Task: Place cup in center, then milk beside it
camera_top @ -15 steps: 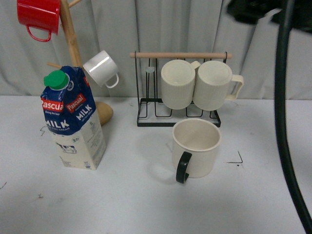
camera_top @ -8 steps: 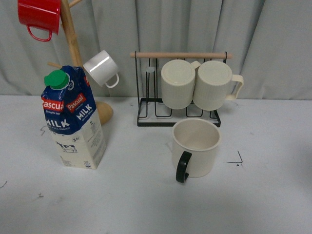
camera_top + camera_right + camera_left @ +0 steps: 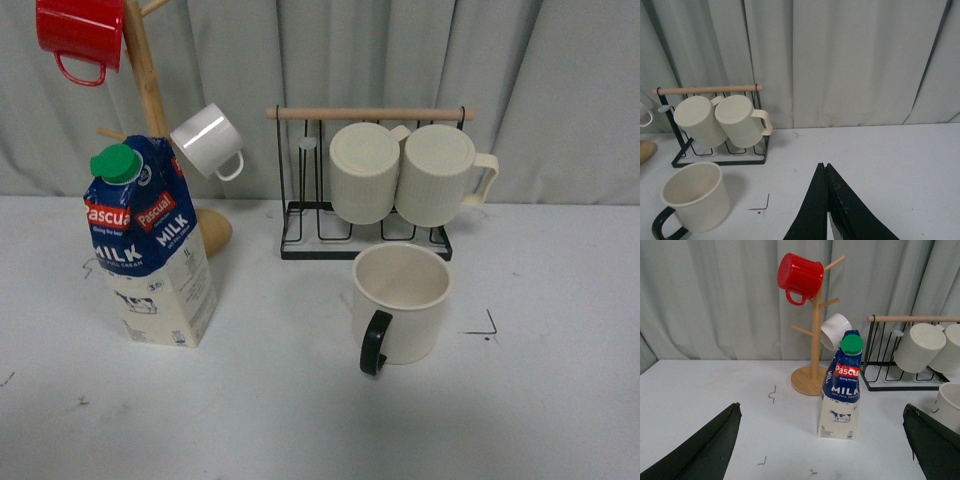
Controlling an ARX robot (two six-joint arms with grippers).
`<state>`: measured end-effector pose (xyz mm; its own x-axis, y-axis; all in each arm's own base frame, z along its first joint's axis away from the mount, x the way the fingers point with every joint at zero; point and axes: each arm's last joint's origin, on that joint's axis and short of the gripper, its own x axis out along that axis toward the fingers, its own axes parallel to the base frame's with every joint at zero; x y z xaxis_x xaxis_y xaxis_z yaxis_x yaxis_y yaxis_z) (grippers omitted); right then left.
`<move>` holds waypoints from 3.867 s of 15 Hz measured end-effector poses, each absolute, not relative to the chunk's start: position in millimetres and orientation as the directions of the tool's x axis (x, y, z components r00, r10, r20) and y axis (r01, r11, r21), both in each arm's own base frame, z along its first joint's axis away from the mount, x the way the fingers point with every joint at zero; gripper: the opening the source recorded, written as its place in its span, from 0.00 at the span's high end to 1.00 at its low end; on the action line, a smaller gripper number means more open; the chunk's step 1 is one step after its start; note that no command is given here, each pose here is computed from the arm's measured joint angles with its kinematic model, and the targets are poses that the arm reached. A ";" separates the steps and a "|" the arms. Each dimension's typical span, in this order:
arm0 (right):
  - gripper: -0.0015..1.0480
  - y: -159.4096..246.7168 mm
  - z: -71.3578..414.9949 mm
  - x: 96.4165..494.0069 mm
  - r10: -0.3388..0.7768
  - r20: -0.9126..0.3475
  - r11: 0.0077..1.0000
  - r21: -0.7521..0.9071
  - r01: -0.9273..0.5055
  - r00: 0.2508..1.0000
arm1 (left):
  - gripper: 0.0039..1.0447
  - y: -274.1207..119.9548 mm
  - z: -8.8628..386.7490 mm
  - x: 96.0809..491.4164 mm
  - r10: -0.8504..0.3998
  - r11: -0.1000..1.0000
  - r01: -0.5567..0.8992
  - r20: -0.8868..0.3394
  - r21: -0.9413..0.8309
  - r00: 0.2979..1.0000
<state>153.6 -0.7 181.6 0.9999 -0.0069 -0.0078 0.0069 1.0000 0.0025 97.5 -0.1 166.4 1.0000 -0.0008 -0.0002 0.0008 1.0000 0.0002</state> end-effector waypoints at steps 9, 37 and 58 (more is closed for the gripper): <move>0.98 -0.6 170.1 124.9 -0.006 0.014 1.000 0.003 0.006 1.000 | 0.06 -0.1 166.4 97.5 -0.001 1.000 0.001 0.000 0.000 1.000; 0.06 -0.4 166.9 97.2 -0.004 0.004 1.000 0.002 0.004 1.000 | 0.06 6.8 203.7 217.4 0.003 0.988 -0.044 -0.266 -0.149 0.964; 0.06 -0.4 166.9 97.2 -0.004 0.004 1.000 0.002 0.004 1.000 | 0.25 -34.4 163.4 371.1 -0.184 0.956 0.267 -0.469 0.117 0.864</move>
